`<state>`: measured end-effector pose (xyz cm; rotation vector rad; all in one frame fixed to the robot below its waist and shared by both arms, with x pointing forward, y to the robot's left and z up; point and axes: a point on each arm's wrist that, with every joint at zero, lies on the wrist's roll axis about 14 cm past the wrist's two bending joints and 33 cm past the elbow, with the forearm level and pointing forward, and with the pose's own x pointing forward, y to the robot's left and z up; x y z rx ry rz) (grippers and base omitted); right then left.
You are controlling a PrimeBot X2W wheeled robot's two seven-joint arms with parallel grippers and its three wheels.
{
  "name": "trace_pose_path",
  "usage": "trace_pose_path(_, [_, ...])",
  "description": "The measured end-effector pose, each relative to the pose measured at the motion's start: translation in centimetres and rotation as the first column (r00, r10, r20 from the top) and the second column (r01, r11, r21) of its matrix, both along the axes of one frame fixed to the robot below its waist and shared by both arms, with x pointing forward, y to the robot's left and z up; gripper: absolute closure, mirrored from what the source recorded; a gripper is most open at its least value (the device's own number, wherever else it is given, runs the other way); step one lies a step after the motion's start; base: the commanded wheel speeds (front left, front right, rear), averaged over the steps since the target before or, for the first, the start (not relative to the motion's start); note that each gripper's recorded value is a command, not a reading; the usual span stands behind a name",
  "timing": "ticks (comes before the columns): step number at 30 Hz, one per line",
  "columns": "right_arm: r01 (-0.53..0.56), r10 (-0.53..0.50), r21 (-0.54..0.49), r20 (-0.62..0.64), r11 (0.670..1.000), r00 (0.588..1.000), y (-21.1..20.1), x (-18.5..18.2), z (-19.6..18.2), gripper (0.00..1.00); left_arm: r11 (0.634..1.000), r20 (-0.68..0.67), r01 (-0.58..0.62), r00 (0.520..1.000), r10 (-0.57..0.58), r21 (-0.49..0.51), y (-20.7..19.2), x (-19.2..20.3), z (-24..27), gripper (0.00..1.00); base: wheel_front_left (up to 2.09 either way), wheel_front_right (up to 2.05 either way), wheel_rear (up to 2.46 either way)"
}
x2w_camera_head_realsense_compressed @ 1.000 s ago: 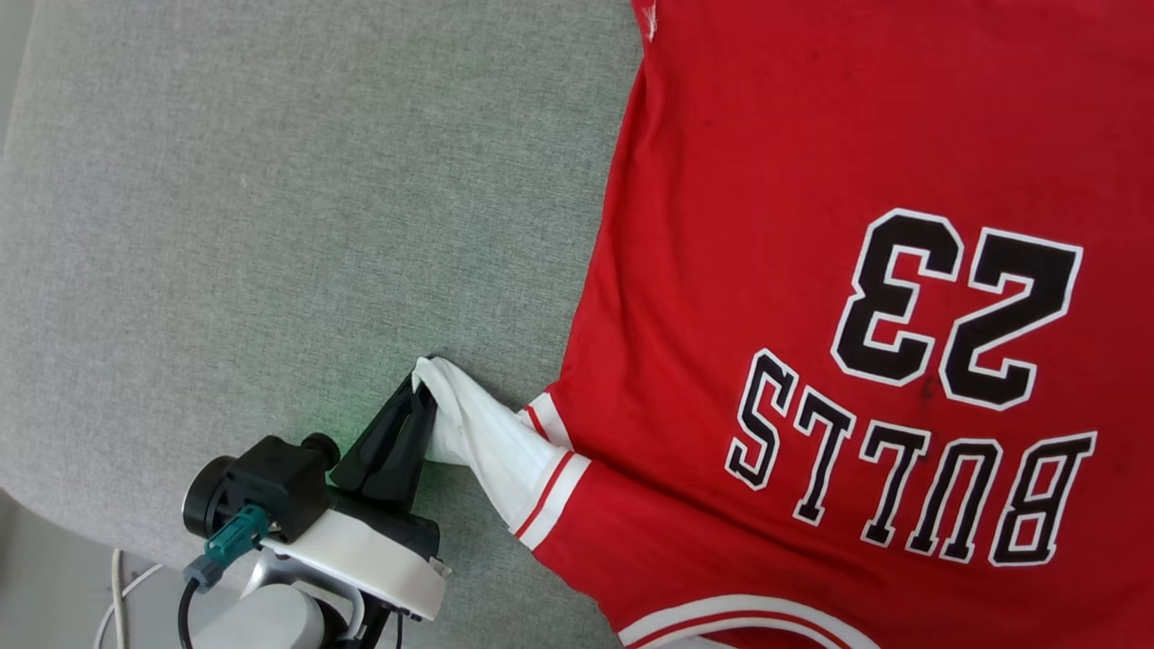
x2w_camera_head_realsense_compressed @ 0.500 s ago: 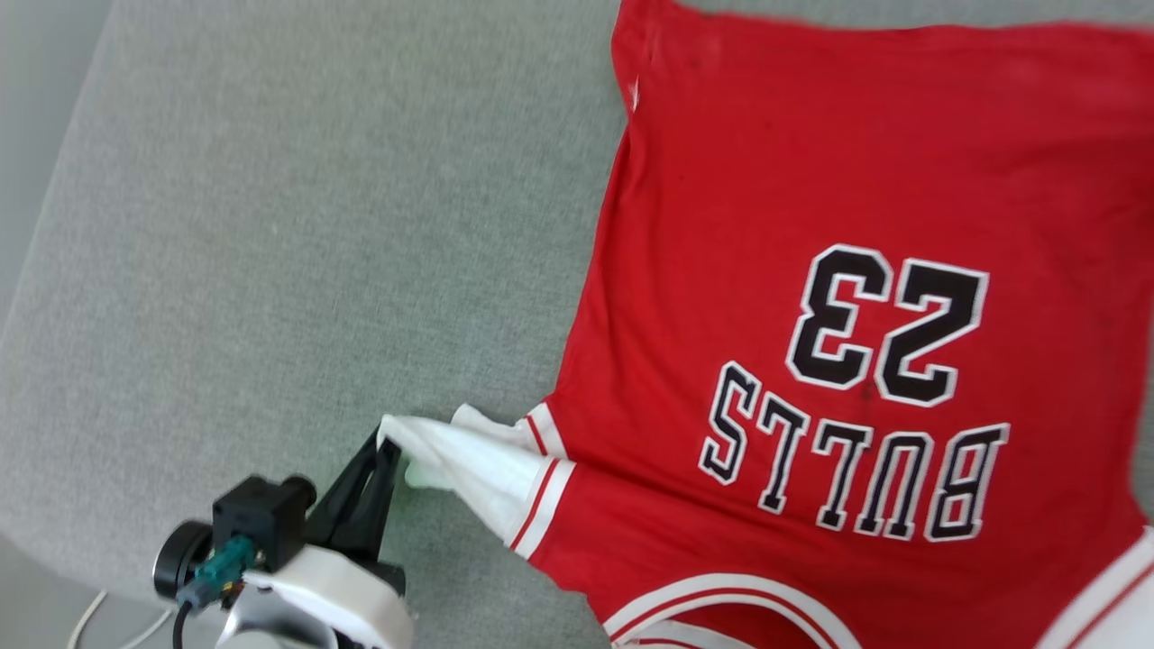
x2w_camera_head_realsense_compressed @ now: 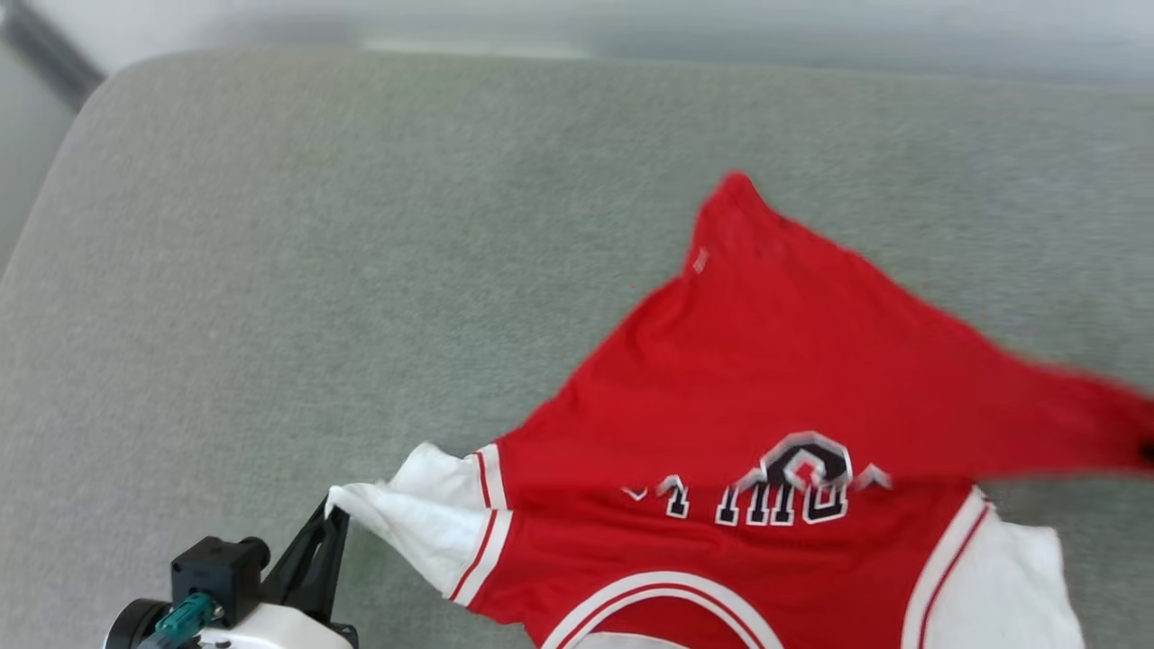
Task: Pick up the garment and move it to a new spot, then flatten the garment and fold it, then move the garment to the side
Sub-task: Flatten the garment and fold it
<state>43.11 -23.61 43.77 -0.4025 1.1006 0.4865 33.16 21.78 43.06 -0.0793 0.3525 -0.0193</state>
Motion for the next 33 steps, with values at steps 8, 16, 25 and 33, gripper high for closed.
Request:
trace_pose_path(8, [0.19,-0.184,0.039,-0.132,0.981,0.974,-4.7,-9.8,-4.0,1.0,0.999,0.023,0.039,0.999,-0.038,-0.013,-1.0,0.0,0.7,1.0,0.0,0.0,0.0])
trace_pose_path(16, [0.351,-0.313,0.128,-0.248,0.927,0.917,-4.0,-15.8,-8.0,1.0,0.999,0.023,0.046,0.999,-0.046,-0.017,-1.2,0.0,0.6,1.0,0.0,0.0,0.0])
trace_pose_path(25, [0.307,-0.318,0.216,0.014,0.927,0.948,-4.4,-8.7,-2.6,0.0,0.999,0.015,0.053,0.998,-0.053,-0.013,-1.3,-0.1,0.4,1.0,0.0,0.0,0.0])
trace_pose_path(33, [0.082,-0.134,0.204,0.256,0.975,0.957,-1.1,-0.2,5.6,0.0,0.998,0.022,0.057,0.998,-0.056,-0.009,-1.4,0.8,0.3,1.0,0.0,0.0,0.0])
